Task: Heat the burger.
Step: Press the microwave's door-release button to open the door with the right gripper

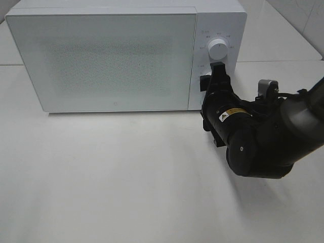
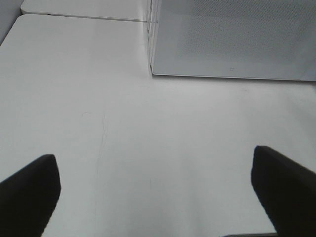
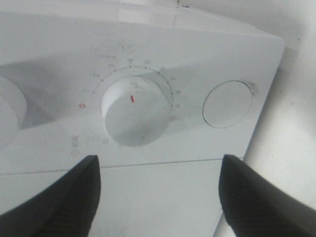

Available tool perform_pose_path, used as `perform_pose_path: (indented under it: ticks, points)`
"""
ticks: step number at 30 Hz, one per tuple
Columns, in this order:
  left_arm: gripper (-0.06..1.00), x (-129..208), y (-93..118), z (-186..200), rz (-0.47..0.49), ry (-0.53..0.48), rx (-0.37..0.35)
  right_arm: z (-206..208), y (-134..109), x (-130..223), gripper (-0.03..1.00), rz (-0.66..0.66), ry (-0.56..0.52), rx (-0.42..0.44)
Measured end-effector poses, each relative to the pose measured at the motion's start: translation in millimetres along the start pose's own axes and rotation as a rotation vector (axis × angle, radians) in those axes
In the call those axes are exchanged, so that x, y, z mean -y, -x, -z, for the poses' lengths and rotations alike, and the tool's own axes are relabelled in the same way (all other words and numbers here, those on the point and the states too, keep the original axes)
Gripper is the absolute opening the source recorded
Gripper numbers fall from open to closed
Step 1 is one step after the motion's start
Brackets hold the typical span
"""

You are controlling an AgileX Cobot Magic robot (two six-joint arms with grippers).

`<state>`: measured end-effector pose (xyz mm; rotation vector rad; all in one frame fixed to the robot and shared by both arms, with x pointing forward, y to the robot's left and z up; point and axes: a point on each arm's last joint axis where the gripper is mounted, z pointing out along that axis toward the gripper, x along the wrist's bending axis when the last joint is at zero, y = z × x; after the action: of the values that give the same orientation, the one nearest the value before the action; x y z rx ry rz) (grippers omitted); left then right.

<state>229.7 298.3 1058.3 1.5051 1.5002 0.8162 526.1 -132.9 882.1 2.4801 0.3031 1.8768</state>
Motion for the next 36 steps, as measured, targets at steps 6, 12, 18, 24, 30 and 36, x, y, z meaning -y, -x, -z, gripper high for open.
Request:
perform_pose_path:
  ticks: [6,12,18,24,30,36]
  points:
    - [0.99,0.0,0.1,0.0,0.000,0.000,0.001,14.2,-10.9,-0.2,0.66,0.242,-0.087,0.055]
    - [0.99,0.0,0.1,0.0,-0.001,0.000,0.001,27.0,-18.2,3.7,0.67,0.557,-0.234,0.156]
    - [0.99,0.0,0.1,0.0,-0.001,0.000,0.001,39.1,-21.6,2.8,0.67,0.914,-0.404,0.205]
    - [0.99,0.0,0.1,0.0,-0.001,0.000,0.001,47.9,-24.7,-4.5,0.67,1.151,-0.596,0.247]
    - [0.99,0.0,0.1,0.0,-0.001,0.000,0.001,59.8,-30.3,-11.1,0.67,1.247,-0.759,0.266]
    - [0.99,0.0,0.1,0.0,-0.001,0.000,0.001,76.9,-36.6,-18.1,0.67,1.357,-0.890,0.275]
